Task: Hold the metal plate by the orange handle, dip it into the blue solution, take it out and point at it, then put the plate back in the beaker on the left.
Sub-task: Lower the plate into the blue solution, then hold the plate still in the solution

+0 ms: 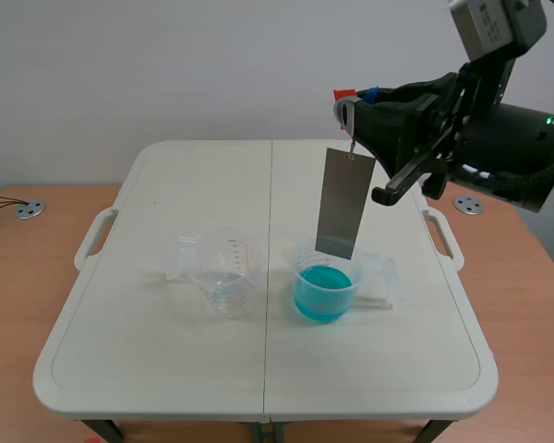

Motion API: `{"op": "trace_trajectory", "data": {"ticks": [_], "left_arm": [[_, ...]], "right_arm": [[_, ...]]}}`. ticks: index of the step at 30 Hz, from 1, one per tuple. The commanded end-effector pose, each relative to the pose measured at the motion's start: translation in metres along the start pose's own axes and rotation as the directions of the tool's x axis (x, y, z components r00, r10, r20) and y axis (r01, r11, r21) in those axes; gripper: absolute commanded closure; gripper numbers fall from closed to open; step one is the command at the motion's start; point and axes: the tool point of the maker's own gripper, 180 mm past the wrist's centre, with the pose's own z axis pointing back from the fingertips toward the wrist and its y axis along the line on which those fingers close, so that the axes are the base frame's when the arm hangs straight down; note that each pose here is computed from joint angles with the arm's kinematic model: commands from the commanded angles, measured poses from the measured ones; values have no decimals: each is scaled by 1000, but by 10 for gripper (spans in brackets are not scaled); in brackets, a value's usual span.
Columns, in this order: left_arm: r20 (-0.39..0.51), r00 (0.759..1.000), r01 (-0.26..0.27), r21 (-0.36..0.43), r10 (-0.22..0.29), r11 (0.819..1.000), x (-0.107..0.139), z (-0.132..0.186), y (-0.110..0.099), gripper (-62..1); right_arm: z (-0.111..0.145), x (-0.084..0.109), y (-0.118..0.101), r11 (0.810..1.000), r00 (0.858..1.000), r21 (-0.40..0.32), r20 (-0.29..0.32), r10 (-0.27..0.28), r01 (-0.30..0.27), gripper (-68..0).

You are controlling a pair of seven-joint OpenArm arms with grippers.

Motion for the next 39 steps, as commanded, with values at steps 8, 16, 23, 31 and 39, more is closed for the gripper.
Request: {"op": "trace_trajectory", "data": {"ticks": [8,16,23,31,39], "left_arm": [[11,1000,0,5,0,1000,4,1,4,-30],[12,1000,4,9,-4,1000,7,-2,7,-30],[-2,1000,-4,9,4,1000,4,-3,4,-30],[-2,1000,-7,8,7,1000,4,-4,3,-30],[-22,1000,-7,8,8,1000,0,-4,3,-30]], "right_arm": [[-7,-10,-3,999,999,6,21,-42,42,-13],[-10,-36,-5,997,997,-20,-20,-80,80,-13],[-8,-52,-6,993,993,-33,-43,-112,111,-13],[-5,-64,-8,994,992,-41,-74,-100,97,-13],[-5,-64,-8,995,993,-39,-76,-92,90,-13]]}}
